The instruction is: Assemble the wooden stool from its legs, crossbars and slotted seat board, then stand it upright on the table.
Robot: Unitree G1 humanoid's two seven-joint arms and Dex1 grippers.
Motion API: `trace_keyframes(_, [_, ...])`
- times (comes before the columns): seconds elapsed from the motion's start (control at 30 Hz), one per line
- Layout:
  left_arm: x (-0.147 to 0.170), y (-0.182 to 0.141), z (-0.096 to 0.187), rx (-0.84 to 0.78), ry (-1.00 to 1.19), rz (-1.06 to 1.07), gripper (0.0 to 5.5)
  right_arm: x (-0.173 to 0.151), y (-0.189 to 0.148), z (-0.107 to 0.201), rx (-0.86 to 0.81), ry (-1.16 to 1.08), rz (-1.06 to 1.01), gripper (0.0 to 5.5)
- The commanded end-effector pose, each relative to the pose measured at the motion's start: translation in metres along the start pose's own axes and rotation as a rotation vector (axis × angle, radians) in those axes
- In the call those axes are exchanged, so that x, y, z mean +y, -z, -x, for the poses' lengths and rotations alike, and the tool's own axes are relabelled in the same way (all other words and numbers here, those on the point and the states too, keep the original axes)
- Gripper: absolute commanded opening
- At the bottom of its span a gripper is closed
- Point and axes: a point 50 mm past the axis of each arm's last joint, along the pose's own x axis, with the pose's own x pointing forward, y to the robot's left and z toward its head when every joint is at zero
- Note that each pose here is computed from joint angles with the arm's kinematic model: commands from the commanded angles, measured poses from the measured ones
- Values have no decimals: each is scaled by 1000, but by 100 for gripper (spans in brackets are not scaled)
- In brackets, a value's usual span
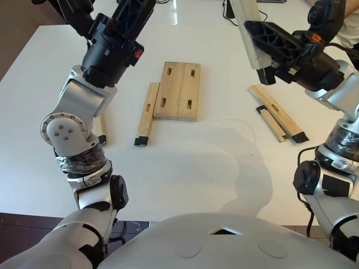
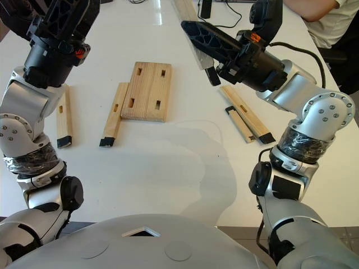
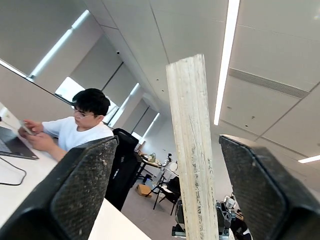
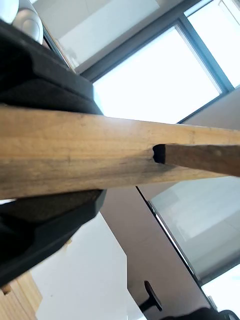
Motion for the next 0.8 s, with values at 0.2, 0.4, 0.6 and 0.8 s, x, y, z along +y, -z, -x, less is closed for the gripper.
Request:
trace_keyframes(0.2, [-20,9,-7,88,81,43,374,13,26,1,193,-76,-23,205])
trace_keyframes(0.4, [-19,20,-6,171,87,42,374,13,33,4,223,-69,-11,205])
trace_keyframes(0.6, [-19,25,-5,202,90,43,360,10,40,4,254,-55,3,205])
trace_keyframes(0.8, [-18,25,-5,230,100,38,270,6,49,3,282,-35,24,205])
